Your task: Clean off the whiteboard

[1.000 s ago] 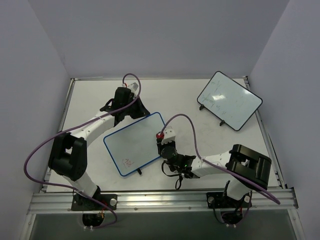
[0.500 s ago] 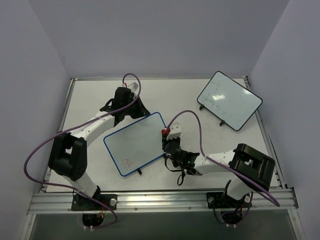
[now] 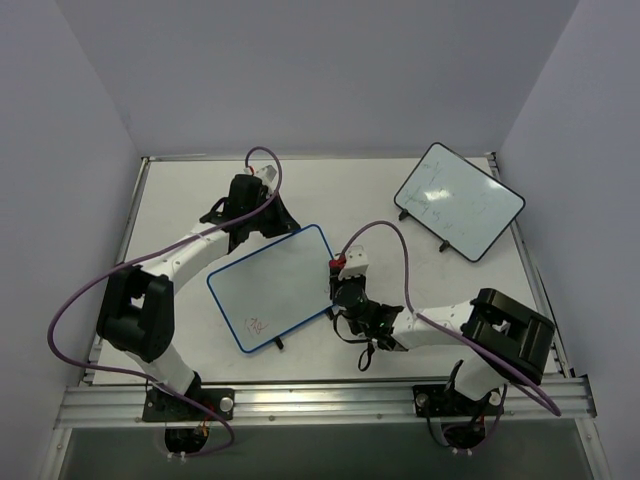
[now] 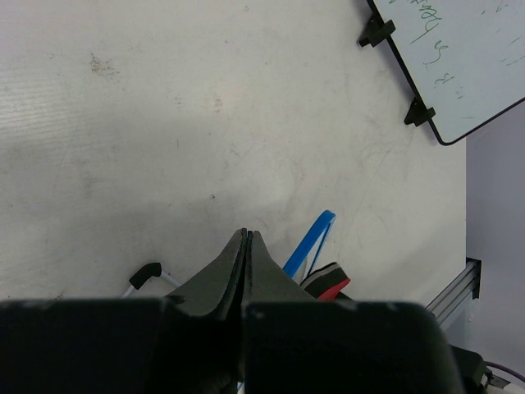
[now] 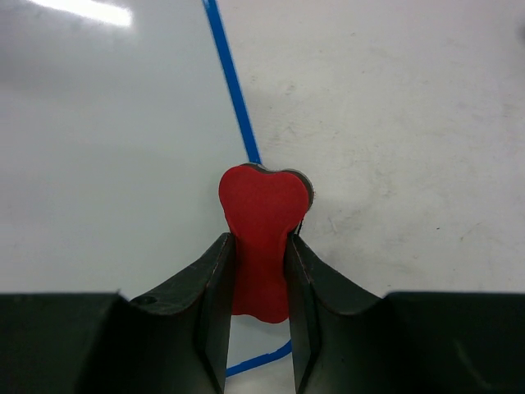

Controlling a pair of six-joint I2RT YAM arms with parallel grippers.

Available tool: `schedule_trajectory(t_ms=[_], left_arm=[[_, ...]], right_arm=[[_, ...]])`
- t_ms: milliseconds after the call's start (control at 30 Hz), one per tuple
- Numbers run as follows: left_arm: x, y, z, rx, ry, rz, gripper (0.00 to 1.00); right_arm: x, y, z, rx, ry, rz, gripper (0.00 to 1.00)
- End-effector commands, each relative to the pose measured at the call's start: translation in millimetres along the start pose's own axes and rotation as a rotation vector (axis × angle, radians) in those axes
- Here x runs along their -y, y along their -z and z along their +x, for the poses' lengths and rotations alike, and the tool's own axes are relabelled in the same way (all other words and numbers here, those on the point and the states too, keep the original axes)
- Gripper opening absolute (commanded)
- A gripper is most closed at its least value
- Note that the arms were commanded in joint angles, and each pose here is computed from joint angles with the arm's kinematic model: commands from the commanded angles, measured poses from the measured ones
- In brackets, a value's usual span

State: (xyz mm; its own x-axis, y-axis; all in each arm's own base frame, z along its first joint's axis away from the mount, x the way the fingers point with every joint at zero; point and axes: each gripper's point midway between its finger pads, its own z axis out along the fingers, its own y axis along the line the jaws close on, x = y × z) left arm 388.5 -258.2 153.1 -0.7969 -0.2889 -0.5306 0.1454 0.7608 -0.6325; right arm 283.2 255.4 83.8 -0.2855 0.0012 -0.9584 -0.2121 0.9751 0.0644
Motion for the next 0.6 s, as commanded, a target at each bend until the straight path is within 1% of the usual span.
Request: schedule_trajectory(t_ms=[0, 100, 333, 567], left_arm=[[20.8, 9.2, -6.0, 0.023, -0.035, 0.064, 0.02], [21.5, 9.6, -6.6, 0.026, -0.036, 0.065, 0.02], [20.8, 8.9, -5.6, 0.024, -0.035, 0.066, 0.02], [21.0, 8.6, -6.1, 0.025, -0.036, 0.067, 0.02]], right_arm=[[-25.7, 2.9, 4.2, -0.001, -0.011, -0.048, 0.0], [-41.8, 8.0, 10.3, -0.008, 0.007, -0.077, 0.0], [-69.0, 14.4, 5.3, 0.002, 0.012, -0.129, 0.0], [-73.5, 10.7, 4.5, -0.002, 0.032, -0.122, 0.0]])
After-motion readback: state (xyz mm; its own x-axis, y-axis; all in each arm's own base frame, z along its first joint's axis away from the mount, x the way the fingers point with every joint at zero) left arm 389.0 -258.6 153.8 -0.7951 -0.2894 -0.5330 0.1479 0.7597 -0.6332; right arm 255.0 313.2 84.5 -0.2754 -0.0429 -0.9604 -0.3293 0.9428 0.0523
